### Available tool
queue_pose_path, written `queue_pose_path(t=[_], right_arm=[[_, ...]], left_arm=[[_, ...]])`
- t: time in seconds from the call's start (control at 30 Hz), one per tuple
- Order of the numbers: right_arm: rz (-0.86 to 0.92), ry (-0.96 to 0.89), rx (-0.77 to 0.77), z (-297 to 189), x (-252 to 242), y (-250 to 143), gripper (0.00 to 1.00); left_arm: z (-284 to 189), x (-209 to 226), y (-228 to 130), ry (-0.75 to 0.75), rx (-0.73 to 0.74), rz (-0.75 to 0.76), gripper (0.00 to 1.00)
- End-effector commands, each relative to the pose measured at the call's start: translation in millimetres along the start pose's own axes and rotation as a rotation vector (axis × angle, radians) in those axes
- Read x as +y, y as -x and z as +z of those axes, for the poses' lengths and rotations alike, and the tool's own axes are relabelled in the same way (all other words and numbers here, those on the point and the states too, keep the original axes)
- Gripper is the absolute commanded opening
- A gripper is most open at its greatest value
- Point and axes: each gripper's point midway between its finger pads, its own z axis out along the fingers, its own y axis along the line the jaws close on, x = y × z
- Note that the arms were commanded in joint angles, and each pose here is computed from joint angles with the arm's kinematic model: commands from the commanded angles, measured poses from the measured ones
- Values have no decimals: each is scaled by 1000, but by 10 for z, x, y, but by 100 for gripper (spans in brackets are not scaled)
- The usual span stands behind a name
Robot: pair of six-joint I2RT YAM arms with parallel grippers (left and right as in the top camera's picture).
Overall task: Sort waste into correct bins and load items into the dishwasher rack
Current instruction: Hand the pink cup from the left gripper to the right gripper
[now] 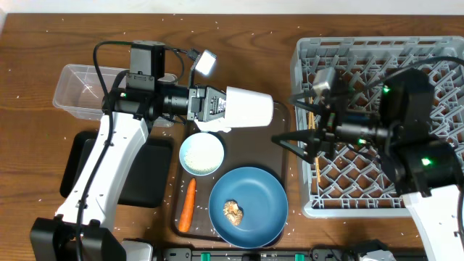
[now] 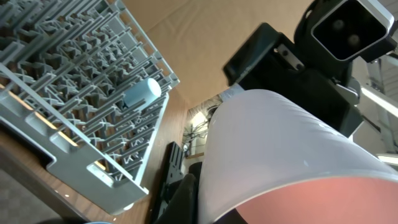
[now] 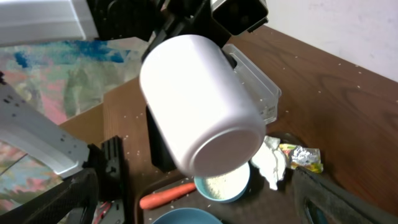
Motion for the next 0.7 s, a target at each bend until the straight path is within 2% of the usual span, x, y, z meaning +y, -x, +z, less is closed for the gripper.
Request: queue_pose_path(t=[0.0,0.33,0.5,0.6,0.67], right_arm=[[-8,8,25,145,-61,-49,91],[-27,77,-2,468,-258,23,84],[-47,205,-26,457,-68,71,65],[-51,239,-31,440,-6,81,47],[-48,251,-30,435,13,77,43]], left_arm=[[1,-78,-4,-39,8,-20,6],[1,-77,-3,-39,8,-19,6],[1,-79,13,-38,6,0,6],[1,-83,29,-38,5,19,6],[1,-83,35,-38,4,26,6]])
